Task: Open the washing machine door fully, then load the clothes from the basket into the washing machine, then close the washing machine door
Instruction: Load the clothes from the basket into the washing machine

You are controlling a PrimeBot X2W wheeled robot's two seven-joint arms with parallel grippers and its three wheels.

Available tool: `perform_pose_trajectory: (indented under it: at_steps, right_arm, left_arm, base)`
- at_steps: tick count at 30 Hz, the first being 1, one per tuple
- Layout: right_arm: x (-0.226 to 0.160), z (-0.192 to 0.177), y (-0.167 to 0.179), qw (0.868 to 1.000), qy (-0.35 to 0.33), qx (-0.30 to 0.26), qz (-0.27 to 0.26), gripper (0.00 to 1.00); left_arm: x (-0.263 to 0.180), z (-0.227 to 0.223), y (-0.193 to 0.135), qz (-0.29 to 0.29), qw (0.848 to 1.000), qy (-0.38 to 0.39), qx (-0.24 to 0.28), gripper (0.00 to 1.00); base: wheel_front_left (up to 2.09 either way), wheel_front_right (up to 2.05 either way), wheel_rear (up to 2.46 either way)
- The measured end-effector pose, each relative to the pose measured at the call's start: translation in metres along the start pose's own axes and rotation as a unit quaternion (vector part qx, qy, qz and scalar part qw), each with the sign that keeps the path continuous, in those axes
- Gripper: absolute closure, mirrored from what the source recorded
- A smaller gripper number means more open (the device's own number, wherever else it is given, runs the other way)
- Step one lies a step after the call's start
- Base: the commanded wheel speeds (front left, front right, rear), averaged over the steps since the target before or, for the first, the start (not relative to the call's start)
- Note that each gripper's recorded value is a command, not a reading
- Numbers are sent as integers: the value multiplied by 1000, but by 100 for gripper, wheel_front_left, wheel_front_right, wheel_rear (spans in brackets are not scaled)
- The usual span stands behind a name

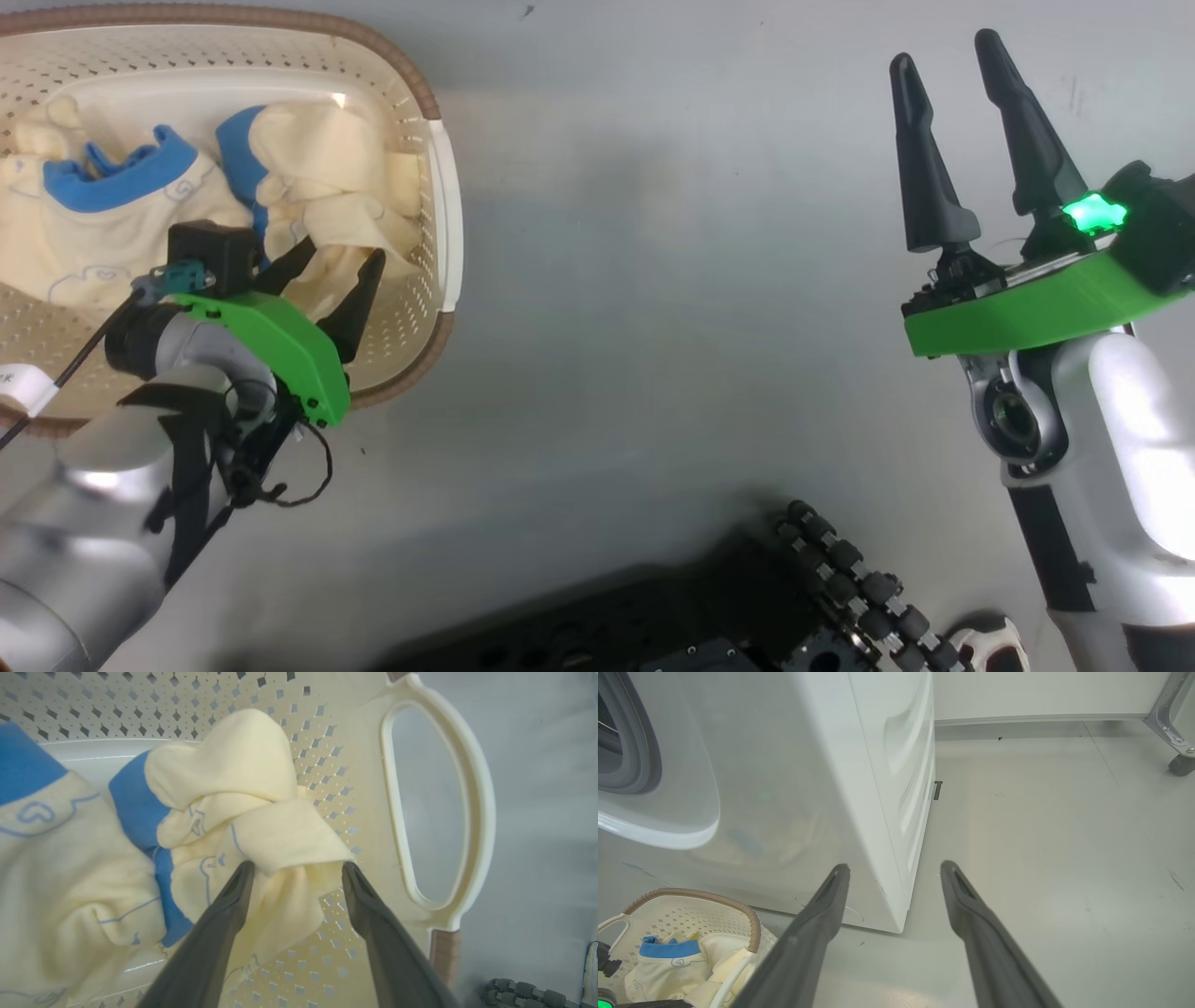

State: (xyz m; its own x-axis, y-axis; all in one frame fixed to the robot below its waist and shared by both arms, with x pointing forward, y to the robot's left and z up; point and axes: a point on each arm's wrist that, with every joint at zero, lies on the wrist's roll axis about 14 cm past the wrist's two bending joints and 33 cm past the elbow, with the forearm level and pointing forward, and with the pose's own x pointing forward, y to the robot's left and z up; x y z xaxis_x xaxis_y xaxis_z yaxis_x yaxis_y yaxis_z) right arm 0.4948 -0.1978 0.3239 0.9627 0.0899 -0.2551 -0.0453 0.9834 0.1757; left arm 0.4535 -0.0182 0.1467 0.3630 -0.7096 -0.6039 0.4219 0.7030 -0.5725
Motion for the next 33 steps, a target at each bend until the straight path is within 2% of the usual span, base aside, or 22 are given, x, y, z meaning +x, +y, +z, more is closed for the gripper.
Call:
perform_pose_trajectory:
  at_steps: [8, 9, 10, 11, 22, 33]
  right_arm:
    - [-3, 3, 0, 1000, -1, -8, 2, 0]
    - [-3, 4, 1, 1000, -2, -8, 3, 0]
    - [-3, 5, 1, 1000, -4, -9, 3, 0]
    - [-3, 6, 1, 1000, -5, -9, 4, 0]
    - [-6, 22, -1, 1000, -25, -14, -1, 0]
    - [-17, 52, 11, 998, -56, -4, 7, 0]
  left_arm:
    - [10, -5, 0, -3, 1000, 15, 5, 0]
    - [11, -6, 0, -4, 1000, 19, 5, 25]
    - [12, -8, -1, -5, 1000, 23, 4, 80]
    - [12, -8, -1, -6, 1000, 24, 4, 100]
    - [5, 6, 0, 3, 1000, 10, 8, 100]
    - [-34, 51, -6, 33, 998, -55, -8, 100]
  base:
    - [0, 0, 0]
    - [0, 0, 0]
    - [0, 0, 0]
    - [0, 0, 0]
    - [0, 0, 0]
    - [0, 0, 0]
